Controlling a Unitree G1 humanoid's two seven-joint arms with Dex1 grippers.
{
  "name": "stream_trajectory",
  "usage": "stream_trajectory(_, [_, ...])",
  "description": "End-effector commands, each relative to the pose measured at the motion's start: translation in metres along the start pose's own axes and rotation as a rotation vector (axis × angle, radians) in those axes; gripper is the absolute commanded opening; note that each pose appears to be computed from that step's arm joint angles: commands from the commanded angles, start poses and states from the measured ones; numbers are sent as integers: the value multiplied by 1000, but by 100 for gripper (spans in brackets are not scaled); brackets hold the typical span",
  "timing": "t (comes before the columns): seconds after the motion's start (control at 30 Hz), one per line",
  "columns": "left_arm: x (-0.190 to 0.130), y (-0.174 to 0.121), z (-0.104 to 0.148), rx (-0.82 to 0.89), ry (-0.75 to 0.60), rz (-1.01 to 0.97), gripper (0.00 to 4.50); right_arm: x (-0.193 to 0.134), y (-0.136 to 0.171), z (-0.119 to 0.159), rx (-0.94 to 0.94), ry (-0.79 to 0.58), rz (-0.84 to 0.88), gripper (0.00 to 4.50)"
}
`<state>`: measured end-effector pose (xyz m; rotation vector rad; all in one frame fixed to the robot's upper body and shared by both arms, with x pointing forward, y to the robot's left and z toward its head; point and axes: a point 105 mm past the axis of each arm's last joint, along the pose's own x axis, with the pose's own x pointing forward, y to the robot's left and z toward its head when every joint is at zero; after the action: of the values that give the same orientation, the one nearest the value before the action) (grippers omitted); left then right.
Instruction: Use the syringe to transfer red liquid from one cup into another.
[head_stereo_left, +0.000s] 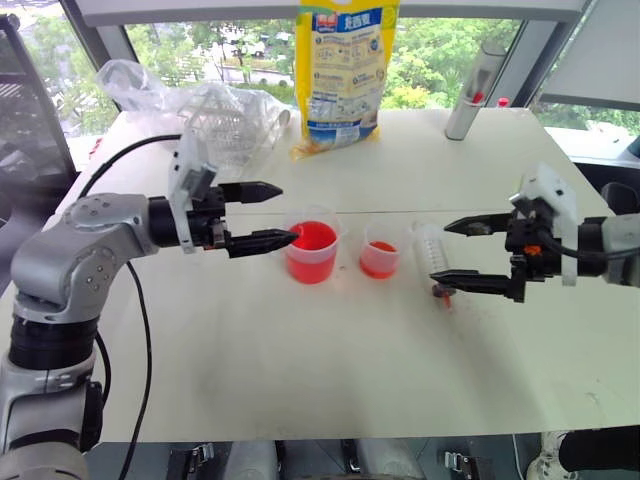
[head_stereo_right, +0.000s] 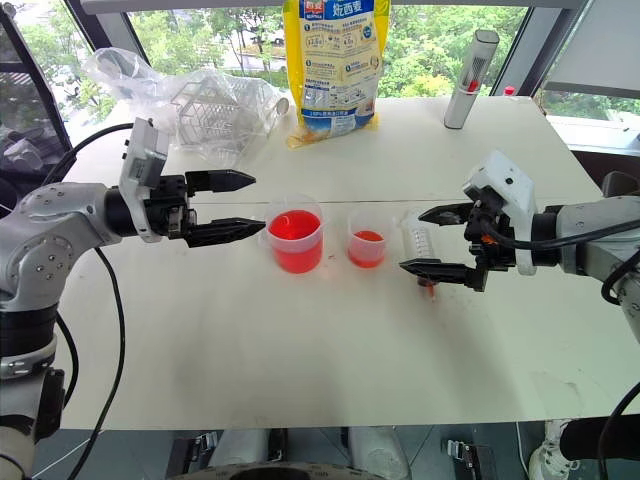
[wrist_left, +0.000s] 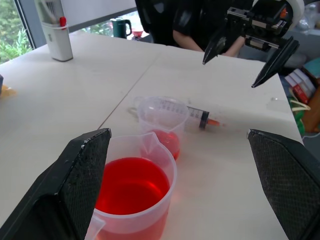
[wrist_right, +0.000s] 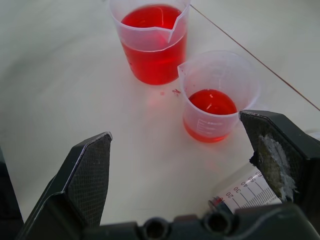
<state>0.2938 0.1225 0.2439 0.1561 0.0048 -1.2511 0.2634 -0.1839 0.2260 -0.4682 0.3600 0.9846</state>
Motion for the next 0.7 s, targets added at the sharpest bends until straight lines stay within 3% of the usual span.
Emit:
stream_trajectory(0.03, [3,0,11,55,-19,-16,450,-8,-3,8,-4,-3,-48,447])
stream_trajectory(0.33, [4,-1,9,48,-10,-34,450,1,-26,-14,80,121,-197,447])
stream_trajectory(0.53, [5,-5,5,43,3,-44,450,30,-70,-33,457,217,-386,447])
stream_trajectory(0.7, [3,-8,4,40,5,-31,450,46,-84,-58,670,351,-443,447])
